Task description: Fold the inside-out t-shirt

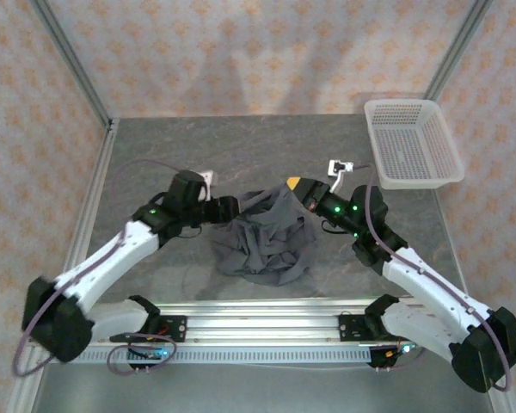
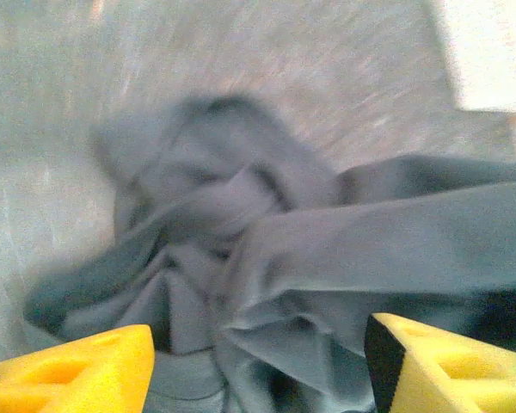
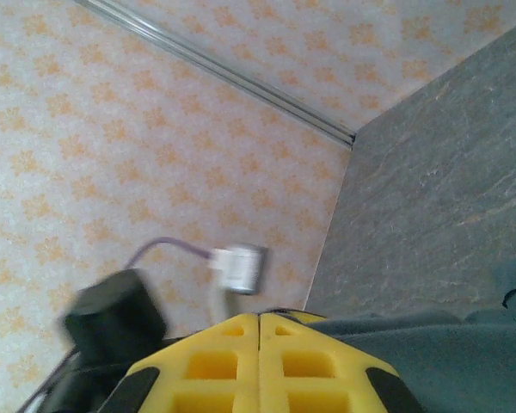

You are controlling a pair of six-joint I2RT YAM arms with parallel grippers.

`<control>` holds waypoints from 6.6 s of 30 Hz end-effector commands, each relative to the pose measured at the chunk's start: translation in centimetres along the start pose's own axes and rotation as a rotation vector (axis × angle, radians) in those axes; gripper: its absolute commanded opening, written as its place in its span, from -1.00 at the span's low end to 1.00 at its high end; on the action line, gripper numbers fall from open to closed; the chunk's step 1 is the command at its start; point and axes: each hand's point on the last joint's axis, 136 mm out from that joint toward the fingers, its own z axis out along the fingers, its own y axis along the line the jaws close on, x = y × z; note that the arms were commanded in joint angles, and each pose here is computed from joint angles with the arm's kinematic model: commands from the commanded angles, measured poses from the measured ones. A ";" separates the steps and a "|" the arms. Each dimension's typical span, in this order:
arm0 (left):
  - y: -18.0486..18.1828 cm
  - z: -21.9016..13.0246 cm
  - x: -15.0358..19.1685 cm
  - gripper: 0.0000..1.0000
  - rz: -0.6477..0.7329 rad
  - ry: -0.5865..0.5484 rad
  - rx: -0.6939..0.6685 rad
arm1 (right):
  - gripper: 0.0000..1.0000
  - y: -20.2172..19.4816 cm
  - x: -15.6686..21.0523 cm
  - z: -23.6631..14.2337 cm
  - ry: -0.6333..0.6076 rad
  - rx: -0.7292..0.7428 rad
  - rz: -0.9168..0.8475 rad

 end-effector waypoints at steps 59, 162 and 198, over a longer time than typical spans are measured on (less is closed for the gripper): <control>-16.0 -3.6 -4.0 -1.00 0.121 0.071 0.608 | -0.37 -2.4 0.5 2.9 0.050 0.313 -0.148; 4.3 4.1 7.2 -0.89 -0.361 0.264 -0.038 | 0.06 -13.2 12.5 6.9 0.761 0.850 -0.954; 11.2 -4.5 -0.8 -0.76 0.152 0.172 -0.642 | -1.00 -5.7 0.6 4.5 0.441 0.476 -0.164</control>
